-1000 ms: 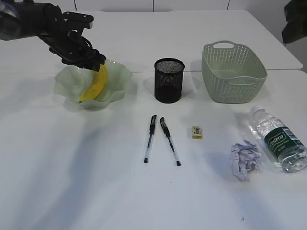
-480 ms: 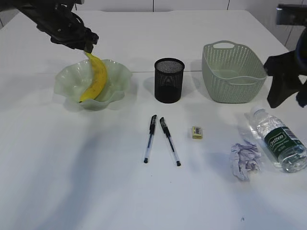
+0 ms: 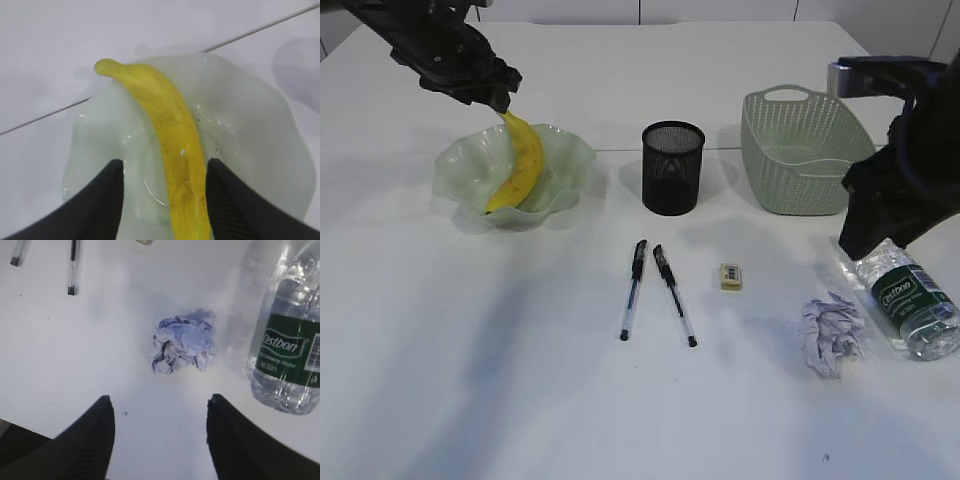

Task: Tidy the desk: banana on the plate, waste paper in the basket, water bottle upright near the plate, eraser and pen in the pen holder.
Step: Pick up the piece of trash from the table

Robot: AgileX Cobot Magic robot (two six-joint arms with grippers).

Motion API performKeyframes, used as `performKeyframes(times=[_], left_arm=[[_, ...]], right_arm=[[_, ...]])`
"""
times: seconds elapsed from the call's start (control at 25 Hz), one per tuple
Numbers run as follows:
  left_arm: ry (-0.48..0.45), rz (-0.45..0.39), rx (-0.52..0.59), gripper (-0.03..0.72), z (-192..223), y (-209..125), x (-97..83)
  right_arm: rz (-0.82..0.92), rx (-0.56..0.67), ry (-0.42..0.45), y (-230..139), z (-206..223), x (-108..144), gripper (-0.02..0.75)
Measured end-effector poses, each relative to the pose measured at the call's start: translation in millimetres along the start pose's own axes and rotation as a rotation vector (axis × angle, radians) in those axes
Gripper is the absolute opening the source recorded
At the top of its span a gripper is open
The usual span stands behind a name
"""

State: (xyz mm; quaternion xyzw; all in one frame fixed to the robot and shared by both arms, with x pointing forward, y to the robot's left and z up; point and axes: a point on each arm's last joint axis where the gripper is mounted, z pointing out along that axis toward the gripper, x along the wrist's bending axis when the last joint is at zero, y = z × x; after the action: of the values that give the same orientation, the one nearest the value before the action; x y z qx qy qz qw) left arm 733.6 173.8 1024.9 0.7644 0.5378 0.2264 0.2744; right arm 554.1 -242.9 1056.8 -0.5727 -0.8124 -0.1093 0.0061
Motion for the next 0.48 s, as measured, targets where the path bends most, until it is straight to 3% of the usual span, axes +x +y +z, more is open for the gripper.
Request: performKeyframes(times=[0.48], left_arm=[[-0.003, 0.000, 0.028, 0.370, -1.1, -2.2, -0.3]], right_arm=[[-0.516, 0.031, 0.019, 3.5, 12.4, -2.6, 0.442]])
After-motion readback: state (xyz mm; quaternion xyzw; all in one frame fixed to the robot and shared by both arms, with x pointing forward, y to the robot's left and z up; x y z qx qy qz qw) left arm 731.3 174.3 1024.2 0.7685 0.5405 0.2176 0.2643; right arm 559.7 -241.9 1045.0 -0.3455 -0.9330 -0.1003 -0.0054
